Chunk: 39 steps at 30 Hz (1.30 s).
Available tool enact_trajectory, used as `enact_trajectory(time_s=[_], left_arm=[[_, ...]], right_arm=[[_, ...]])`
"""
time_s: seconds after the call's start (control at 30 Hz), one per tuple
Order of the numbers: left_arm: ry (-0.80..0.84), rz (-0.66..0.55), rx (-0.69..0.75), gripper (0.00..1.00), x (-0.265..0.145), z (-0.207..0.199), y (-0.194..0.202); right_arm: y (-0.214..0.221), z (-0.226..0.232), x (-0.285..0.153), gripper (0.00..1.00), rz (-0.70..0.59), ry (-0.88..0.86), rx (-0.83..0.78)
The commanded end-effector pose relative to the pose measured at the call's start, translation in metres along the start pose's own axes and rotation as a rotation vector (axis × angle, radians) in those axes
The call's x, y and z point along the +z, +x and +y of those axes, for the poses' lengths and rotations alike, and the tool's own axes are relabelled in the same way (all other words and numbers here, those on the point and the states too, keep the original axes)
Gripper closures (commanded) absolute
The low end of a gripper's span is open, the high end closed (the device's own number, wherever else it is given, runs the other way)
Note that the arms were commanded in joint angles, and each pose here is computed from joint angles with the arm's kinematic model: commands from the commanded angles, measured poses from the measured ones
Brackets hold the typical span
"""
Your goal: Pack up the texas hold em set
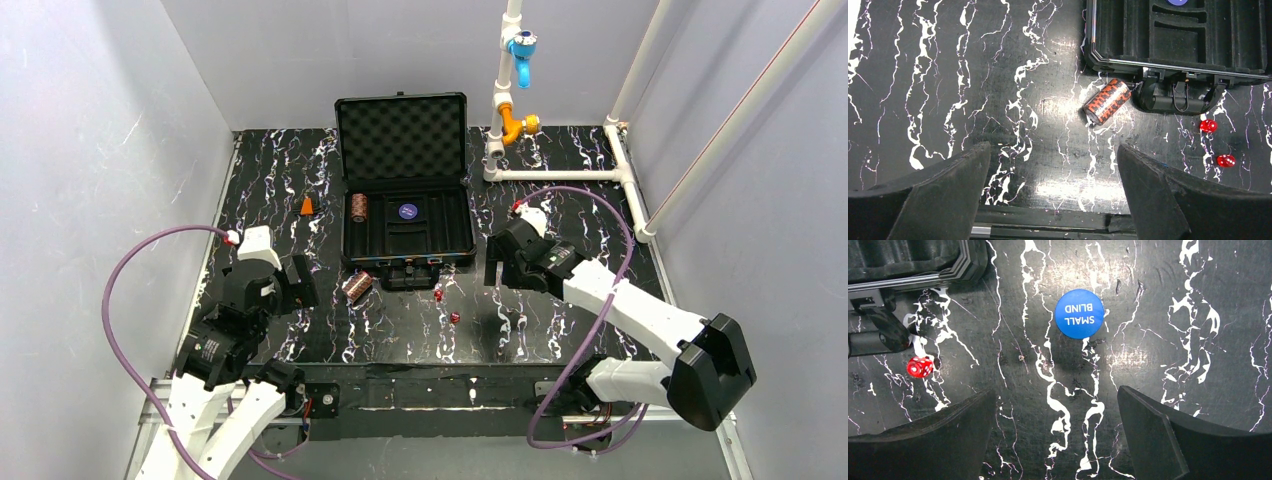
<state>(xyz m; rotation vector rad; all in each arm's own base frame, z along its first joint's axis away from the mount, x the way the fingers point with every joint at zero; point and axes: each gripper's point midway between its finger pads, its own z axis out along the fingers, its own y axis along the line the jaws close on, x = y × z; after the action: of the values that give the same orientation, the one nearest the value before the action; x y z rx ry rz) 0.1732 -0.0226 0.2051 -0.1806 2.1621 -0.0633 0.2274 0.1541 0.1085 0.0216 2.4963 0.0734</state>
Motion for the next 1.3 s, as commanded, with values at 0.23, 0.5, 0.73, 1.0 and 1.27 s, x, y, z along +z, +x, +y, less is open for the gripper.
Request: enact_trajectory(time_s=[0.23,0.5,0.73,1.0,1.27], left_arm=[[-0.001,0.022,0.015,0.02,0.005,-0.001,0.003],[-0.006,0.020,0.016,0.02,0.005,0.000,0.003],[-0.003,0.033,0.023,0.02,0.006,-0.002,0.004],[-0.005,0.014,0.015,0.02,0.004,0.000,0.003],[-0.005,-0.002,0.012,0.02,0.002,0.002,0.001]], right_arm=[[0.009,-0.016,0.020,0.02,0.108,0.021,0.061],[0.007,-0.034,0.028,0.02,0.142,0.052,0.110],[0.010,-0.035,0.031,0.02,0.140,0.052,0.139],[0.020,-0.026,0.040,0.03,0.206,0.023,0.123],[0.020,-0.012,0.045,0.04,0.266,-0.024,0.089]])
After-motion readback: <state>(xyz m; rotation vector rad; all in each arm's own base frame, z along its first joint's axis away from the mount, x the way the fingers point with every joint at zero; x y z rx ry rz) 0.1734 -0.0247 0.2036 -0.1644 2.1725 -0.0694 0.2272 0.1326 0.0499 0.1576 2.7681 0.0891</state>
